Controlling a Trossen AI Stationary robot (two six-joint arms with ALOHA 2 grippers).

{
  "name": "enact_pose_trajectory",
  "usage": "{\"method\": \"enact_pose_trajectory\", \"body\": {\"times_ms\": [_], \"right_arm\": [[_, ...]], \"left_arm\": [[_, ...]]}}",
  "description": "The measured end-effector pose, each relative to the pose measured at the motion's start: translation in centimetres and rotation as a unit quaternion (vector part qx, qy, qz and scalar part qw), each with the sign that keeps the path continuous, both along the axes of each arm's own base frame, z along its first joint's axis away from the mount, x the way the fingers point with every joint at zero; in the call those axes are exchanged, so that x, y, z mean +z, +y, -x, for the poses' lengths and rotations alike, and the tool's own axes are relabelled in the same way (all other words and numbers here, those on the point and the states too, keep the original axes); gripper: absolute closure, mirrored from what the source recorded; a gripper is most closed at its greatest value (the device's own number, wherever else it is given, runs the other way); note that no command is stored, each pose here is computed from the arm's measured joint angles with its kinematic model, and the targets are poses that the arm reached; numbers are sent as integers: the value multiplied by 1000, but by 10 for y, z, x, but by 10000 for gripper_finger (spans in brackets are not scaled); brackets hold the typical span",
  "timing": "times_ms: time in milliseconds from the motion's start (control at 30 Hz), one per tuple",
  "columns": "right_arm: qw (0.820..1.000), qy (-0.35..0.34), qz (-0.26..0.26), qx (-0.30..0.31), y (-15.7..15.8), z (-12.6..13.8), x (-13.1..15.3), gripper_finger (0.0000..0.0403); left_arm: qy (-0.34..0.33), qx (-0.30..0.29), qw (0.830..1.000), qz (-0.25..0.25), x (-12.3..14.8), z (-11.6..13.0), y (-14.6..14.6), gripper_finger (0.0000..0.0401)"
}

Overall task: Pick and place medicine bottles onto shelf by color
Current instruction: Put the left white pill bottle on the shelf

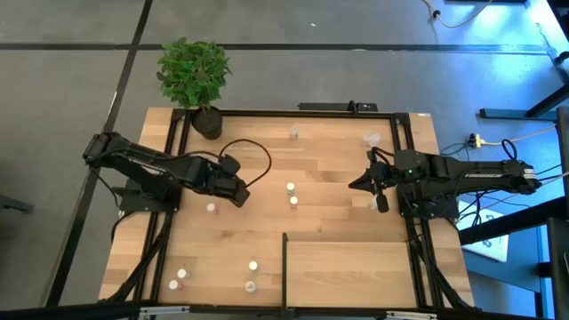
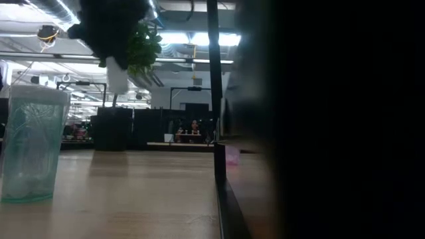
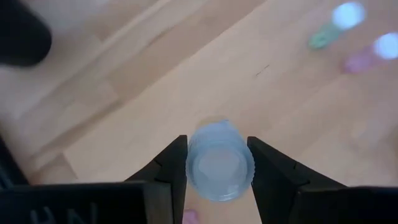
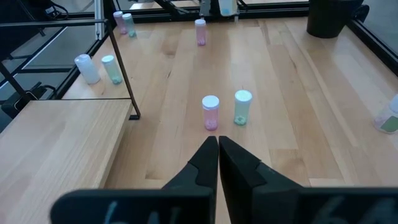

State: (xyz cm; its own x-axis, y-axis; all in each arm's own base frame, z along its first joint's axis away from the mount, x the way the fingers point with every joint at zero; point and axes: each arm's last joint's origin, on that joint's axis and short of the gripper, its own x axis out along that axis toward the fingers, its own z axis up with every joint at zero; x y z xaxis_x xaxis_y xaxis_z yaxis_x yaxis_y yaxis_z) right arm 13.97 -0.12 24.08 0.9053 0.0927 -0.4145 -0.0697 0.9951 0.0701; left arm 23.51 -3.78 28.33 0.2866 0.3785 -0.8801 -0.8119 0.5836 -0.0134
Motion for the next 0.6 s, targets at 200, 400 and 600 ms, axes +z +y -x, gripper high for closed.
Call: {"method": "enact_pose_trajectory", "body": {"times_ms": [200,400,600], "right_arm": [[1000,0,0,0,0,0,0,385],[1000,0,0,0,0,0,0,385],[1000,0,1,1,0,0,0,385]], "left_arm": [[-44,-59,997,-12,30,-9,-5,275],[-87,-111,990,-24,46,-17,-9,275],[-104,-150,983,-18,42,-33,-10,275]]}}
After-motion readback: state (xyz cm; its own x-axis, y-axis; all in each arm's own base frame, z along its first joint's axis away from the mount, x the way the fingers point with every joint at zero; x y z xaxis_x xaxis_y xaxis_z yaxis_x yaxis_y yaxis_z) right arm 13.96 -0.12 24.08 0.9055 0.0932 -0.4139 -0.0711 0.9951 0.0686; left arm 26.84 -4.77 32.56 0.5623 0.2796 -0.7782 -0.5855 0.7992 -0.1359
